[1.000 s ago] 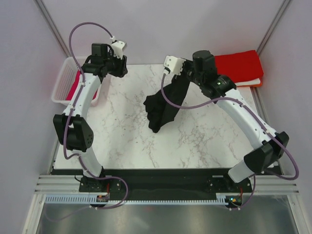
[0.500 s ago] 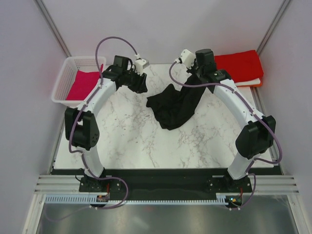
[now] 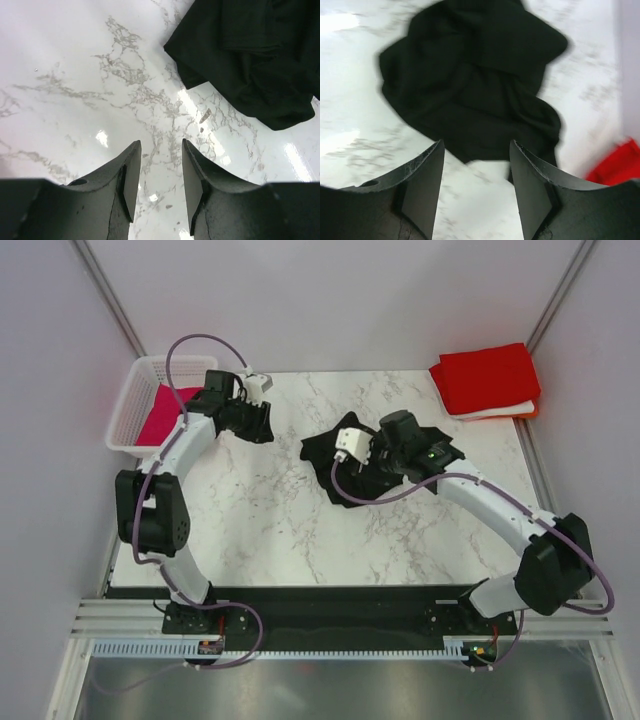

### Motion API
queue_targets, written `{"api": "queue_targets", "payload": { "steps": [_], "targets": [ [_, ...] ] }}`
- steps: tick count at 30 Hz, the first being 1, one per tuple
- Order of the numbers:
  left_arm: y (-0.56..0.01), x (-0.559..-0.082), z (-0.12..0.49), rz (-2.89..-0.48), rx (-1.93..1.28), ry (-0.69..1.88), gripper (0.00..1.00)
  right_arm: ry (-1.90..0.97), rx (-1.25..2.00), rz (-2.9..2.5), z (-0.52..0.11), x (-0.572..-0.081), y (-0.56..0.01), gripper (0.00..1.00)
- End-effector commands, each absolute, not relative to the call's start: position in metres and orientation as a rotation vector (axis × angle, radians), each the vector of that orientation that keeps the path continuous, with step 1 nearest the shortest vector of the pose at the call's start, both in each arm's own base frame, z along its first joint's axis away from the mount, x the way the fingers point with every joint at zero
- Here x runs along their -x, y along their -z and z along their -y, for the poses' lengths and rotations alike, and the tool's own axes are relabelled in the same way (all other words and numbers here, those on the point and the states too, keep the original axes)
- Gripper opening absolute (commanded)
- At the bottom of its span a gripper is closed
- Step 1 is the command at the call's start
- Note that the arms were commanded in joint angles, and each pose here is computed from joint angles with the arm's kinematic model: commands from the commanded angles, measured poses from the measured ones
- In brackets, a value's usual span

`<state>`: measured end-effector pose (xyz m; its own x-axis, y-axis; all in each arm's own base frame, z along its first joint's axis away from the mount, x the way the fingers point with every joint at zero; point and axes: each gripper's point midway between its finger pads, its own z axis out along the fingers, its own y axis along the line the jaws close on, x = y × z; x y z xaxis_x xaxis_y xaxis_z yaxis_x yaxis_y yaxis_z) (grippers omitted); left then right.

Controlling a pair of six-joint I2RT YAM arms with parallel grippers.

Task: Fold and stack the t-shirts
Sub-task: Flatten the tshirt out

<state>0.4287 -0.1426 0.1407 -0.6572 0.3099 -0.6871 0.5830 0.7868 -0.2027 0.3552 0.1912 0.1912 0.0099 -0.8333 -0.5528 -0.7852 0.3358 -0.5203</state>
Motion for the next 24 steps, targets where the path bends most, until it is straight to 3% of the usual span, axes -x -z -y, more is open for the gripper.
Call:
{"api": "queue_targets", "payload": {
  "steps": [1,15,20,23,24],
  "targets": [
    [-0.185,-0.427,0.134,-2.188,-0.675,0.44,0.46,-0.249,1.543,-1.854,-0.23,-0.315,-0.134,0.62],
    [-0.184,-0.408,0.125,-2.202,-0.648,0.405,0.46,-0.297,1.582,-1.946,-0.261,-0.345,-0.078,0.61],
    [-0.187,-0.41,0.127,-2.195,-0.647,0.407,0.47,-0.194,1.565,-1.989,-0.251,-0.355,-0.071,0.49],
    [-0.187,-0.412,0.127,-2.191,-0.652,0.405,0.47,-0.167,1.568,-1.997,-0.246,-0.355,-0.074,0.35],
    [-0.188,-0.414,0.127,-2.19,-0.65,0.405,0.47,-0.159,1.569,-2.002,-0.244,-0.355,-0.075,0.25]
  ]
}}
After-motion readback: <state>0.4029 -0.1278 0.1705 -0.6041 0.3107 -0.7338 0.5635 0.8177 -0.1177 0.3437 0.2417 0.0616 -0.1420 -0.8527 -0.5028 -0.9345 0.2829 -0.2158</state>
